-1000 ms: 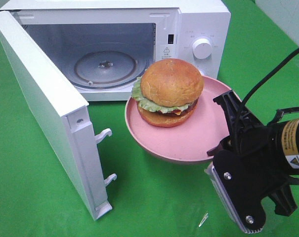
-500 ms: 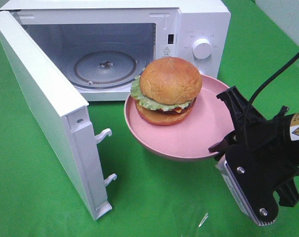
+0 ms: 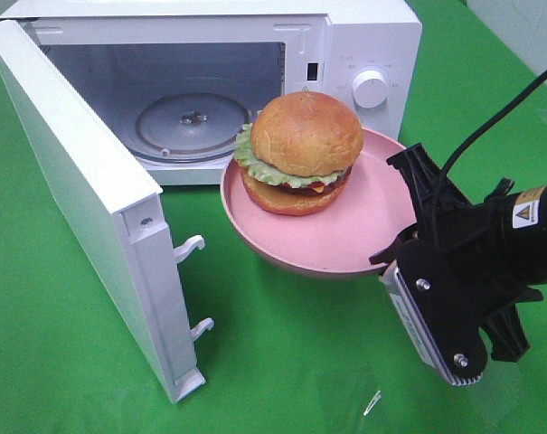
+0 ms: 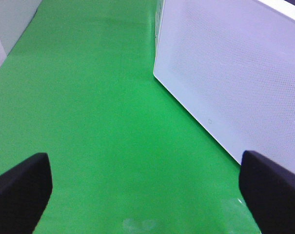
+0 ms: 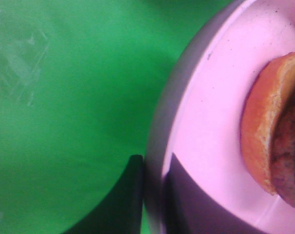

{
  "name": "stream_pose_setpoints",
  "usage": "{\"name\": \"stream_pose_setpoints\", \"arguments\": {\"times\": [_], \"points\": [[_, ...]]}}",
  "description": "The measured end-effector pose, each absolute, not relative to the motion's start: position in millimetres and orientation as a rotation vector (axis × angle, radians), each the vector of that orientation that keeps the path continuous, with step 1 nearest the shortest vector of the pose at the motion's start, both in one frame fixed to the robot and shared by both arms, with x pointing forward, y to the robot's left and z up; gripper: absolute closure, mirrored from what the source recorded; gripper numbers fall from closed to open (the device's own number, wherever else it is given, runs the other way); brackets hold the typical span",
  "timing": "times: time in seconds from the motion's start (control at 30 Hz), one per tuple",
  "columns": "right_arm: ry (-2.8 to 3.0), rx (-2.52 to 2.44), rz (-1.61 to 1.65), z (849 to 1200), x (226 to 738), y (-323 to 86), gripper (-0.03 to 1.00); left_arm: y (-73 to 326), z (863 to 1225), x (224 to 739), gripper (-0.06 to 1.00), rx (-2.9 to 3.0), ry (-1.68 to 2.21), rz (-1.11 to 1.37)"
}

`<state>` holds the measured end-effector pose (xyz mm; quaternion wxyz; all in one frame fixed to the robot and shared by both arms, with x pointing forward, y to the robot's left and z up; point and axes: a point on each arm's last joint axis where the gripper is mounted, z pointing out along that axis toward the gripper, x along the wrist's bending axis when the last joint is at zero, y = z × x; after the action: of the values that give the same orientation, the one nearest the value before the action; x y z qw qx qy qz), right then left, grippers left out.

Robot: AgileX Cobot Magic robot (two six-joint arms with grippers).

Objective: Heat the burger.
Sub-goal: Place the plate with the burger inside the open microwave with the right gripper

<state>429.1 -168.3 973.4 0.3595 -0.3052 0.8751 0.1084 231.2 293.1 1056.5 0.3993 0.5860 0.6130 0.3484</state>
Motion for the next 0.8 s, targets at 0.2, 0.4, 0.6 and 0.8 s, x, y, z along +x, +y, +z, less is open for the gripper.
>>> {"name": "stream_pose_setpoints", "arguments": {"times": [0.2,0.4,0.6,0.8], "points": [[2.249,-0.812,0.280,974,431,-166,0.88,293,1057,231,-0.04,1.483,1.551,0.882],[2.229,-0.869,0.305,974,429,-157,0.88,293,1057,231,-0.04,1.483,1.551,0.882],[2.250,-0.872,0.316,972,436,-151,0.88,293,1057,231,-0.04,1.483,1.551,0.882],[2.267,-0.859,0.328,971,444,-144,0.88,293,1057,231,-0.04,1.483,1.551,0.882]]}}
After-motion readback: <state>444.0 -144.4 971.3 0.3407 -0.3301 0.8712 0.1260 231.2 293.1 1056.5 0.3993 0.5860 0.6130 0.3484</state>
